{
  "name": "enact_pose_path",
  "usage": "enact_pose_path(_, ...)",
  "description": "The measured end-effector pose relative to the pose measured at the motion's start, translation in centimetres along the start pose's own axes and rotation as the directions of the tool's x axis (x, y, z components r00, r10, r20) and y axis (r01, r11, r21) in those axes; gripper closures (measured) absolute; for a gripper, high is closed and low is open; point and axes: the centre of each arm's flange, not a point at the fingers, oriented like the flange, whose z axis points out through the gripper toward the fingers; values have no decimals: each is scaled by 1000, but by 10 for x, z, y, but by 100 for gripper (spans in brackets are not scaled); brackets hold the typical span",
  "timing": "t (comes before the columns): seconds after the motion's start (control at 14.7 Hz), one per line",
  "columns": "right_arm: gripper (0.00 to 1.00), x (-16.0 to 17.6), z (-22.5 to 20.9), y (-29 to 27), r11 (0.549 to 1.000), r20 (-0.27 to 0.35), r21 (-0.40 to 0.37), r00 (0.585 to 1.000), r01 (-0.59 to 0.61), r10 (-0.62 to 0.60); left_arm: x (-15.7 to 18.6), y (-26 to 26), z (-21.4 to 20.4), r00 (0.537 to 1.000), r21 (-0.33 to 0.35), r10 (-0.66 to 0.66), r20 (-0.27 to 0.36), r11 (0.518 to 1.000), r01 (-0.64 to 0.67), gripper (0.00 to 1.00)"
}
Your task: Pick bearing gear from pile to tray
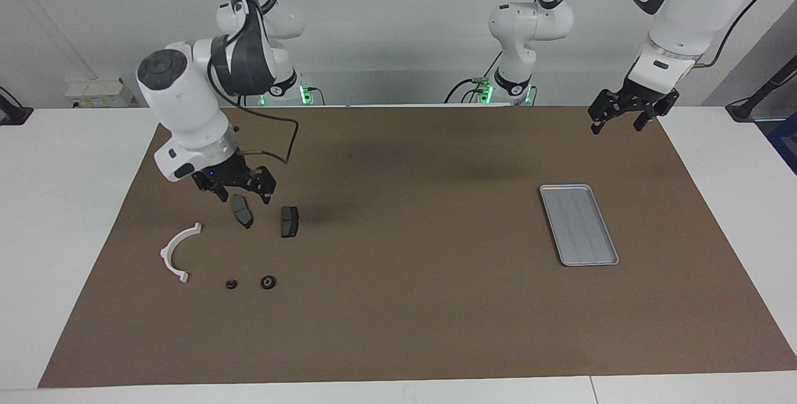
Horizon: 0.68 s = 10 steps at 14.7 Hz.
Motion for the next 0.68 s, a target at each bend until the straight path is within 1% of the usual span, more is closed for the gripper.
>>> enact_pose_path(0.27,0,25,64,-7,998,-17,-52,999,-46,45,-1,0,1,1000,0,0,3,1000,0,0)
enact_pose_path(0.48,0,44,98,-15,990,-9,-70,992,-123,123,-1,0,3,1000,0,0,6,1000,0,0)
enact_pose_path(0.68,0,57,134,-21,982,8,-92,986,-165,166,-1,0,3,1000,0,0,6,1000,0,0)
